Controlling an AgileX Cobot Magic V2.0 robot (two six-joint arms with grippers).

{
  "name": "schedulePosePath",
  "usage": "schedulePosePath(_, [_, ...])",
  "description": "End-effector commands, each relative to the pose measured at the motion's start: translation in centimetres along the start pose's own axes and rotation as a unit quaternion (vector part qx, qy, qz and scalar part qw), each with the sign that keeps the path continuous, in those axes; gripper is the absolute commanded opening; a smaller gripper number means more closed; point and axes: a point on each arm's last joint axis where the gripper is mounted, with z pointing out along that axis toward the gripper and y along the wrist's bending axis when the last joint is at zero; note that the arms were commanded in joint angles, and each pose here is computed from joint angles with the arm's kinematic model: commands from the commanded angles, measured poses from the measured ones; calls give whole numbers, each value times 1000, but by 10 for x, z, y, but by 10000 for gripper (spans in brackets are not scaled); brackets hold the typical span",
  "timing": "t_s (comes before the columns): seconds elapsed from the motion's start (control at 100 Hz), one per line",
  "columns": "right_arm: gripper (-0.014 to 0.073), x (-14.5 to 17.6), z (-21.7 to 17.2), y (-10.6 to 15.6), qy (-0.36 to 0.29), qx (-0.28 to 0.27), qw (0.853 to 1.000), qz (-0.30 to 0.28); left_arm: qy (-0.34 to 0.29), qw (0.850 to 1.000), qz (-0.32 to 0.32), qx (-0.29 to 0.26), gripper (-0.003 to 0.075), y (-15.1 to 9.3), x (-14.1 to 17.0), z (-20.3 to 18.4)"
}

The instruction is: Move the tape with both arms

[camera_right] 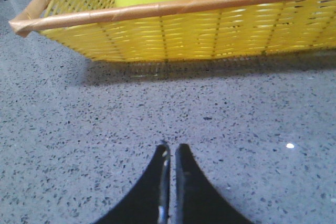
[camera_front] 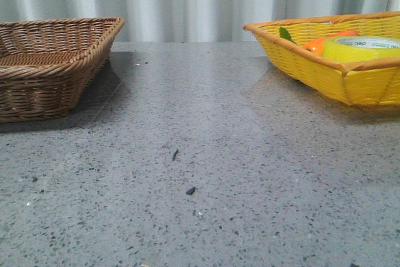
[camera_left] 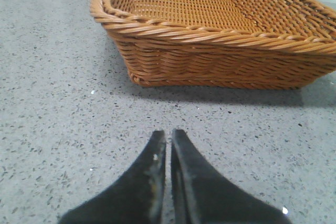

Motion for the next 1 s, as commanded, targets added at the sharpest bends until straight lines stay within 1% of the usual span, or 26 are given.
schedulePosePath(0.0, [-62, 5, 2, -1, 2, 2, 1000, -3, -42, 999, -8, 6, -20, 0, -4, -1])
schedulePosePath(0.83, [-62, 5, 2, -1, 1, 2, 1000, -3, -43, 999, -3, 4, -20, 0, -4, -1])
schedulePosePath(0.91, [-62, 2, 2, -1, -14, 5, 1000, -11, -43, 999, 13, -1, -20, 1, -4, -1])
schedulePosePath(0.99, [-62, -2, 2, -1, -38, 4, 999, -11, -43, 999, 13, -1, -20, 1, -4, -1])
